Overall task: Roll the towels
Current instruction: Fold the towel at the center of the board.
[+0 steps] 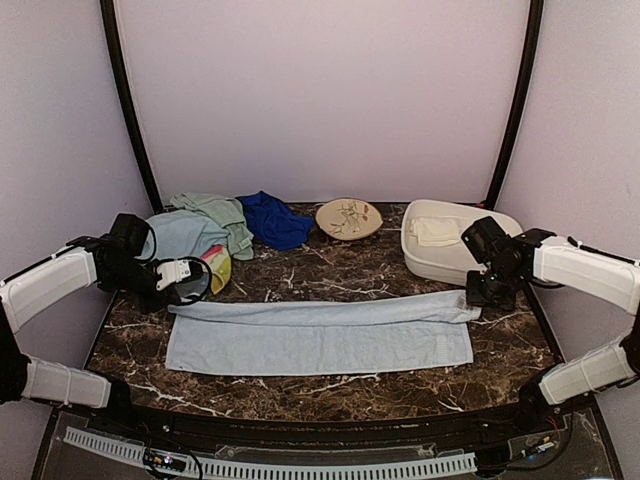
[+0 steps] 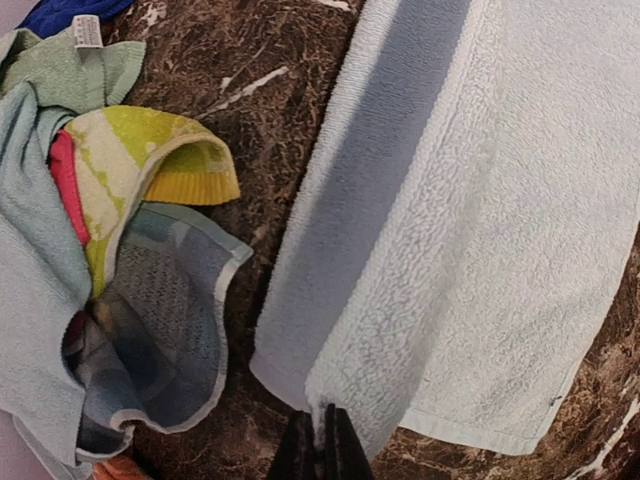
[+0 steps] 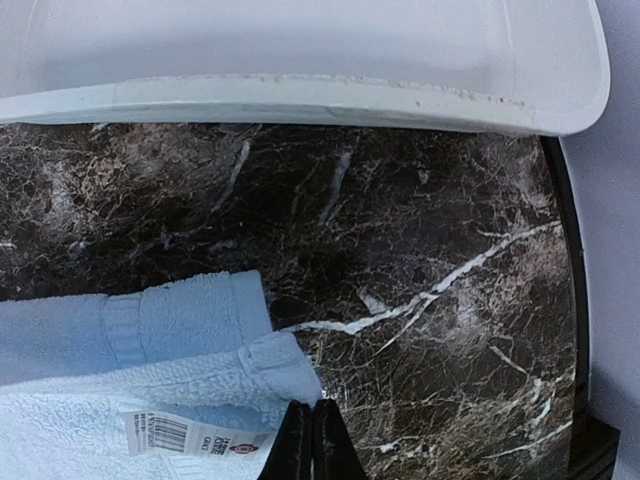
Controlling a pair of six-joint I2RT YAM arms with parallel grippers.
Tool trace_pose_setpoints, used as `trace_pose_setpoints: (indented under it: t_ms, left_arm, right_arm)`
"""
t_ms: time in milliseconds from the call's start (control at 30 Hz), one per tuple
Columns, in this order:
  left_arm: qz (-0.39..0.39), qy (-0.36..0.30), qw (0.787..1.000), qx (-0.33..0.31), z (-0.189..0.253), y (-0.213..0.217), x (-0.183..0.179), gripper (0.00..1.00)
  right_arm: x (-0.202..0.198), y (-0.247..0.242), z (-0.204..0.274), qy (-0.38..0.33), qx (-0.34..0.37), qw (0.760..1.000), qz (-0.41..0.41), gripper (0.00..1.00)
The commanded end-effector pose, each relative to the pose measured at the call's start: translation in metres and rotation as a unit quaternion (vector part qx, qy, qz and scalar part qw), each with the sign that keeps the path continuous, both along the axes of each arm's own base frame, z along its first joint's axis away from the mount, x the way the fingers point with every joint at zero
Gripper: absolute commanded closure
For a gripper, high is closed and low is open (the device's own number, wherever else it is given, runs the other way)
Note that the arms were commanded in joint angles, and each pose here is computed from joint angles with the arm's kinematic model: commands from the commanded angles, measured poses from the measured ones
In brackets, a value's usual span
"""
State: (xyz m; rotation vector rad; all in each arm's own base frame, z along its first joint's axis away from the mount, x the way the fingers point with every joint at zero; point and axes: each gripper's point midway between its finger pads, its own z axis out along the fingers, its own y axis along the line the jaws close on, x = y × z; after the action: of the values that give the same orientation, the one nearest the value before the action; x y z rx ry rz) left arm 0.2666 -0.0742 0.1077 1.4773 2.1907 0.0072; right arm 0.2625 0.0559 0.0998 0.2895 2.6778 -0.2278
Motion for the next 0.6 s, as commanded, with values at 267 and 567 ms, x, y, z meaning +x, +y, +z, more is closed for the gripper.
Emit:
trace_pose_setpoints:
  t_ms: [267, 567]
  left_arm:
    - [-0.07, 0.113, 0.988, 0.073, -0.061, 0.004, -0.071, 1.0]
    - [-0.065, 0.065, 0.99, 0.111, -0.053, 0.015, -0.055, 1.0]
  right_arm:
    - [-0.02, 0.006, -0.018, 0.0, 0.029, 0.999, -0.037, 1.0]
    - [-0.026, 0.002, -0.009, -0.016, 0.031, 0.998, -0.052, 1.0]
